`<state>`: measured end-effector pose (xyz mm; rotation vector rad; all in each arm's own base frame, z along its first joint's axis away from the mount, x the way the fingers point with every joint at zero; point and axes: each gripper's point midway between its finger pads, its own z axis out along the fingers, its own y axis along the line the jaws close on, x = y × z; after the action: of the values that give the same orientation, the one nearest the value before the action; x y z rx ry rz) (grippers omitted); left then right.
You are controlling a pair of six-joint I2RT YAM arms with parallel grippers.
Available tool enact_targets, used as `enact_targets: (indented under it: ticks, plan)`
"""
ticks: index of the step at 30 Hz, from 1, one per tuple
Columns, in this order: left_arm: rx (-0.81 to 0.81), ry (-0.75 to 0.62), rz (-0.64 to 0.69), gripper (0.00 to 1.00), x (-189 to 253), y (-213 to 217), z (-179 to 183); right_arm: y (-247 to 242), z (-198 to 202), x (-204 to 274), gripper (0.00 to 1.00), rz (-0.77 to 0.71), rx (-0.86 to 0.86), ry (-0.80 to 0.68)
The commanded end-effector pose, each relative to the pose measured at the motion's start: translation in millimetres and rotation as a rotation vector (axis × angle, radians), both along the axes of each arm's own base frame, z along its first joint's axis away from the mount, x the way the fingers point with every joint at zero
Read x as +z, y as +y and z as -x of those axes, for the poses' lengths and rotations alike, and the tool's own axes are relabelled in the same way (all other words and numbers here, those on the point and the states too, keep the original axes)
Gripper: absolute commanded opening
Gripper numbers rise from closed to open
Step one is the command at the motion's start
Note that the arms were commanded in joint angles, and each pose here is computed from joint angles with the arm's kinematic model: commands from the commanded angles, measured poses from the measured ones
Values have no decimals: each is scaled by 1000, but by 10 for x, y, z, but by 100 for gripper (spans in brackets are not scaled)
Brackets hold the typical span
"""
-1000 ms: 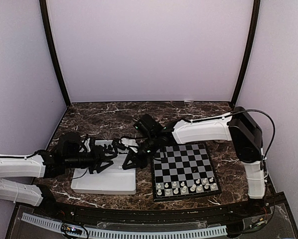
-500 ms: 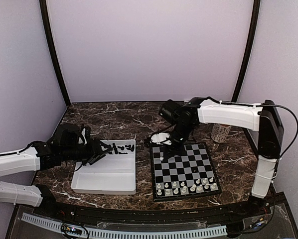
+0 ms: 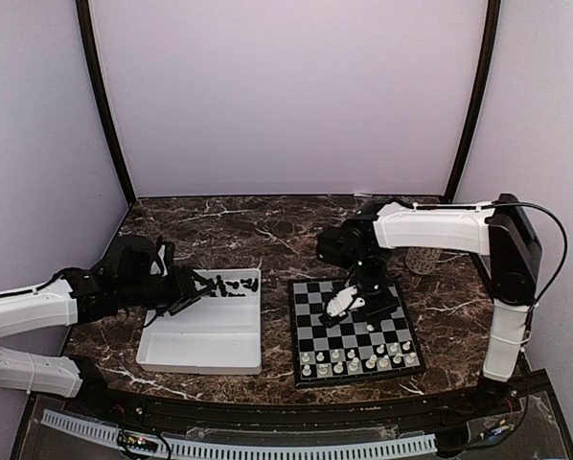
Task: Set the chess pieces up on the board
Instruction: Place the pawn on the chessboard.
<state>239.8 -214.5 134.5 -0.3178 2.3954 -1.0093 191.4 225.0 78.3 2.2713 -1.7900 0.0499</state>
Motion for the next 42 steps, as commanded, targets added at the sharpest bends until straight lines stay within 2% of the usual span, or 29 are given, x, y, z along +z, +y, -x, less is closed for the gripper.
enact_targets:
  ticks: [1, 7, 12, 16, 29, 42]
  plan:
    - [12, -5, -16, 51, -29, 78, 31, -191, 44, -136, 0, 146, -8, 13]
    - [10, -2, -11, 51, -31, 83, 46, -159, -36, -262, 1, 179, -52, -13]
    - [6, -1, -18, 52, -37, 76, 39, -120, -65, -219, 17, 159, -49, -25]
    - [-2, 3, -17, 52, -54, 51, 33, -117, -68, -119, 25, 116, -50, -24]
    - [-33, 18, -9, 52, -133, -53, -16, -255, -33, -256, 24, 17, -137, 1]
    - [-35, 36, 3, 52, -198, -79, -19, -120, -51, -183, 24, -107, -149, -42]
